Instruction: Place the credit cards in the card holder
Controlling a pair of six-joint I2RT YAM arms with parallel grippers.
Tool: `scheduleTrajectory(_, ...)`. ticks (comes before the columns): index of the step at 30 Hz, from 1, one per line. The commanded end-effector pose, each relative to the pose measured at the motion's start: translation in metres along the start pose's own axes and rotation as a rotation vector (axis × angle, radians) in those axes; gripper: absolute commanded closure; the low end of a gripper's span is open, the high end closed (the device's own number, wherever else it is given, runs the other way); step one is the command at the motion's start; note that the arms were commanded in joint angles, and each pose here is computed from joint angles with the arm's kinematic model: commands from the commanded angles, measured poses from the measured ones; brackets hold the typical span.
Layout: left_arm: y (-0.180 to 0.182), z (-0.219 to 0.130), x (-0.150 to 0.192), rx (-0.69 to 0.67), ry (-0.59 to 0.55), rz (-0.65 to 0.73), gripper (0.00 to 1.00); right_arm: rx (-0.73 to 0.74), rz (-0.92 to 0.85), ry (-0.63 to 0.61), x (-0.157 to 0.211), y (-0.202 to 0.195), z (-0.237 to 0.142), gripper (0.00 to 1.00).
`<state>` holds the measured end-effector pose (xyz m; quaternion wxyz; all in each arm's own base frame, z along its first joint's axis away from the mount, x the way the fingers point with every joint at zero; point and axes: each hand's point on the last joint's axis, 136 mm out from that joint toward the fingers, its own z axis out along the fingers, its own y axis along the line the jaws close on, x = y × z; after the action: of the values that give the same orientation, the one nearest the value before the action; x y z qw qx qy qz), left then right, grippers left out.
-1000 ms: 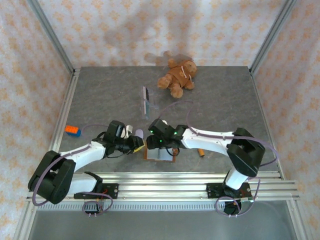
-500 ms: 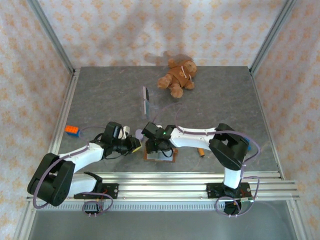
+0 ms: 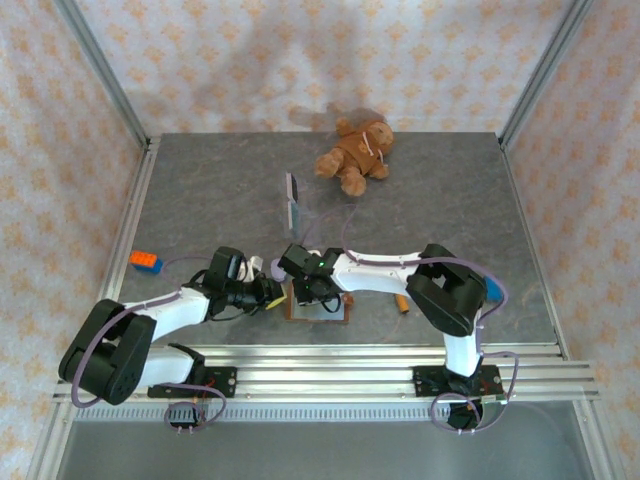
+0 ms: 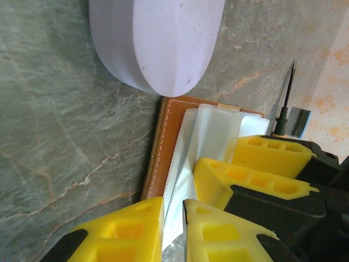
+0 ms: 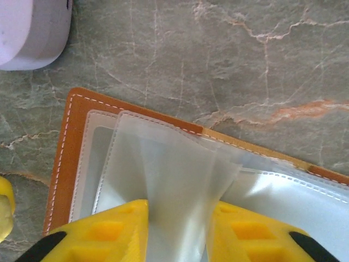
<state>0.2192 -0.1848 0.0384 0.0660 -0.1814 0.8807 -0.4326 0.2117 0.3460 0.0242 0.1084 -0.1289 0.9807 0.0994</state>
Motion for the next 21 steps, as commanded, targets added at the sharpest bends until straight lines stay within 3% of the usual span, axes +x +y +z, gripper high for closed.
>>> scheduleTrajectory(1,-0.009,0.000,-0.001,0.051,0.009,0.007,0.82,0.031,-0.022,0.042,0.012,-0.006,0.013,0.73)
scheduleTrajectory(15,-0.025,0.008,0.001,0.115,0.030,0.026,0.77,-0.212,-0.047,-0.012,0.011,0.014,0.004,0.83)
scheduleTrajectory(21,-0.020,0.013,-0.005,0.069,0.002,0.035,0.76,-0.314,-0.043,-0.033,0.010,0.020,-0.002,0.84)
